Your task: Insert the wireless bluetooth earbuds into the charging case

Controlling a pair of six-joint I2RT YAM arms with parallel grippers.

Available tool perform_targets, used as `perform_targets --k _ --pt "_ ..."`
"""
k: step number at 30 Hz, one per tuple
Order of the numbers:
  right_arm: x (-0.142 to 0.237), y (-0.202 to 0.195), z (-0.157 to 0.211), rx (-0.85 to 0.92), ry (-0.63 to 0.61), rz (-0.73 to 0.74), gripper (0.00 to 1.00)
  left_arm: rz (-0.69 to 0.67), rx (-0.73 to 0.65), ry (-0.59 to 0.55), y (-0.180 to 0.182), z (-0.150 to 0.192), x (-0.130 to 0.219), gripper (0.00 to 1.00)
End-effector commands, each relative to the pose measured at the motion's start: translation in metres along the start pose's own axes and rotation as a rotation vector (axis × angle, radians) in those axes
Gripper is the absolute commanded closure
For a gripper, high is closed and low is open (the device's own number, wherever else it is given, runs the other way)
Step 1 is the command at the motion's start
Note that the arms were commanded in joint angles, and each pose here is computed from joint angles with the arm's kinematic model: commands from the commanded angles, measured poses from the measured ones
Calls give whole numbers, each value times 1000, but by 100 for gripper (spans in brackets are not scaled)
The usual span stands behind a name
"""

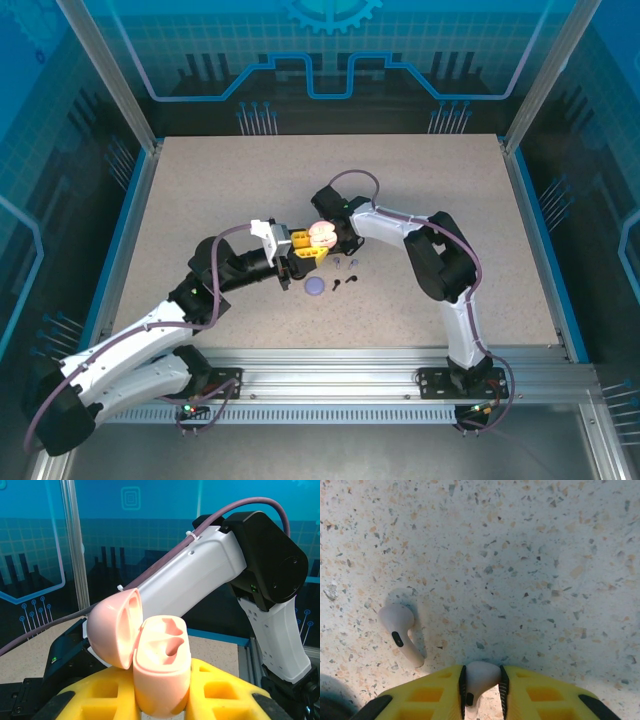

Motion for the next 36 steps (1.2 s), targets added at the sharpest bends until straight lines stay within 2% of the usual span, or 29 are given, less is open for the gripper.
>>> perform_targets --k 1,11,26,30,36 --pt "-13 -1 16 39 54 37 76 -12 -4 -8 -1 -2 3 81" --pt "6 -10 11 45 21 31 78 -16 -1 -5 -1 -3 4 81" --pt "20 -73 -5 -1 1 132 78 -17 2 0 -1 -1 3 80" --pt "18 -73 -5 4 16 130 76 -19 1 2 0 0 3 80" --pt "15 -70 -10 14 26 136 68 -19 -1 3 0 0 3 80"
Point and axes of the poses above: each hand's point on the last joint's axis, 136 mm out from that joint toward the fingers, its own x axis back along the fingers, its own y axis along the line the jaws close on, z = x × y, the point moved 5 cm from there along x, back along the fingers, and after that the axes turned 14 degrees about -x, right-handed, at the moved point
